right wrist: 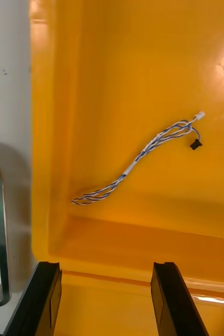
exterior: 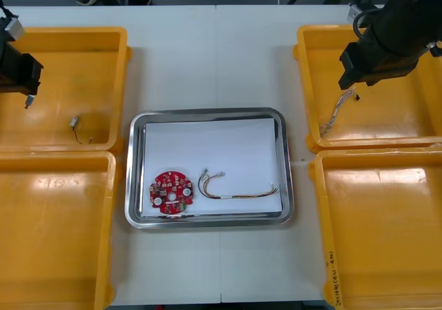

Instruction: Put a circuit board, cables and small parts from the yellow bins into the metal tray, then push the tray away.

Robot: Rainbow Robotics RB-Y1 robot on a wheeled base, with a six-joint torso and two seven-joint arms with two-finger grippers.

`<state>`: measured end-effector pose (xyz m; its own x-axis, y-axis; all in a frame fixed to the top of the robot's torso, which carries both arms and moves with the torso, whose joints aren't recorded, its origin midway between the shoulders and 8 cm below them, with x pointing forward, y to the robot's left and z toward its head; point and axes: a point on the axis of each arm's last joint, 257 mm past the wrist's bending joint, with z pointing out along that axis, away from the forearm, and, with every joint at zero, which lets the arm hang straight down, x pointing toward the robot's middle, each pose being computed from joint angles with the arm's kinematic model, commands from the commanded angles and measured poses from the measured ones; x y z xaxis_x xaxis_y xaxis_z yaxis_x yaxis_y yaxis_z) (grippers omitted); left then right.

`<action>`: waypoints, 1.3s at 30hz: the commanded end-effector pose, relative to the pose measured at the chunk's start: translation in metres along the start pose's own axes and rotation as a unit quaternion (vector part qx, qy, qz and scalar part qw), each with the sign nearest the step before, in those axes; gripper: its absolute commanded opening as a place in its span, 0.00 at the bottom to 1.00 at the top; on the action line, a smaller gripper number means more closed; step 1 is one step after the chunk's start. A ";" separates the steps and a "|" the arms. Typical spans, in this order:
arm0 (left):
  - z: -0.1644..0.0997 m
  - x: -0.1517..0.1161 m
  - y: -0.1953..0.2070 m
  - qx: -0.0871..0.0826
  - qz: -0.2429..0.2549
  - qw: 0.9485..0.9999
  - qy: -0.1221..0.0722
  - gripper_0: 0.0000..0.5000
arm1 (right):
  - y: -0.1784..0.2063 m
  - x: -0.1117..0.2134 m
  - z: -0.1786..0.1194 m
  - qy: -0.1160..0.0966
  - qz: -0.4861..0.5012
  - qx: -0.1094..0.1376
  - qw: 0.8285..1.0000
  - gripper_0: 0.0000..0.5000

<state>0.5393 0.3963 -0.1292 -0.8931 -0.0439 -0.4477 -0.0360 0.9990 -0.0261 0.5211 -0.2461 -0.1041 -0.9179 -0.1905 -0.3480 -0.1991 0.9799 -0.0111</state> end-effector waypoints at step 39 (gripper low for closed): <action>-0.073 -0.044 0.008 -0.027 -0.005 0.999 -0.029 1.00 | -0.041 -0.042 0.046 -0.044 0.216 0.002 0.975 1.00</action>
<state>0.5423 0.3856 -0.0805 -0.8922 -0.0148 -0.4515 -0.0205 0.9998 0.0078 0.5679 -0.2940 -0.1570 -0.9141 0.1909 -0.3576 0.1756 0.9816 0.0752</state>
